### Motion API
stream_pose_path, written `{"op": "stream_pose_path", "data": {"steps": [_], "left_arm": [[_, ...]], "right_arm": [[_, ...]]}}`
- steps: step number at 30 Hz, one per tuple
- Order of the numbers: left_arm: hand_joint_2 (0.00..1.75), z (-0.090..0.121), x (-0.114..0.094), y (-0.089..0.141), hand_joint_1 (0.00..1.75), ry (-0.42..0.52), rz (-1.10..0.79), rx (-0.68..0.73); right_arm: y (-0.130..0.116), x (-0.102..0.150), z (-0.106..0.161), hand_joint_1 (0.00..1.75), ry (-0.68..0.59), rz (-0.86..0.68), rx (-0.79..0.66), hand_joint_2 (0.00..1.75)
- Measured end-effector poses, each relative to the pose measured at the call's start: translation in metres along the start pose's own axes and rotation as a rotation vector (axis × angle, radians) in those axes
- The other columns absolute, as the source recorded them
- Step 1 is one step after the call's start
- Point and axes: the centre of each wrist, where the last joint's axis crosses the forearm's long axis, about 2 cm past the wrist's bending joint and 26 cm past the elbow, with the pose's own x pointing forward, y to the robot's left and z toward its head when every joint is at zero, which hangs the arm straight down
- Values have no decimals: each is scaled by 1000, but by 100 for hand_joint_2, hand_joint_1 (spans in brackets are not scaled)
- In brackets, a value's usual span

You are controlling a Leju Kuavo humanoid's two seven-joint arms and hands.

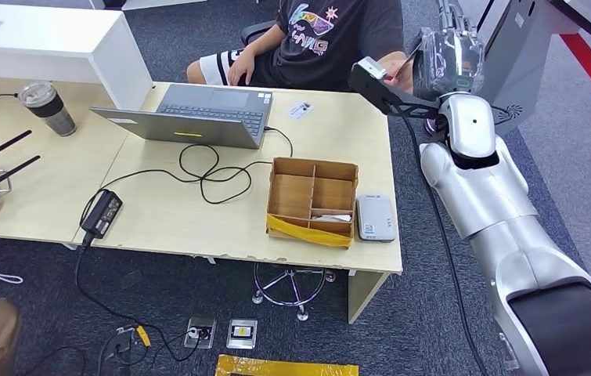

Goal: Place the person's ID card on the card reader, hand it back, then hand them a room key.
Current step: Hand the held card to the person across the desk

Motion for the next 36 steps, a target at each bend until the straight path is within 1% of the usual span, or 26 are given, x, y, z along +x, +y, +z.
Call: {"op": "stream_pose_path", "data": {"steps": [6,9,13,17,21,23,25,30,33,36], "left_arm": [[175,0,-1,0,0,2,-1,1],[175,0,-2,1,0,5,4,3],[175,0,-8,3,0,16,11,8],[175,0,-12,4,0,24,9,16],[175,0,-14,6,0,27,9,27],[175,0,-15,6,0,28,15,33],[175,0,-17,7,0,29,22,37],[175,0,-24,13,0,30,31,53],[175,-1,-25,17,0,30,34,63],[175,-2,-25,18,0,29,34,67]], "right_arm": [[8,-1,3,175,6,2,35,175],[10,-2,4,175,29,19,69,175],[15,-11,7,0,62,61,118,175],[20,-19,11,0,77,78,108,175],[24,-29,16,0,54,56,4,175],[30,-36,22,0,44,27,-39,175],[44,-43,35,0,57,-16,-52,175],[91,-69,85,0,139,-121,-39,175],[106,-87,109,0,197,-144,-25,175],[112,-100,122,0,232,-142,-14,175]]}}
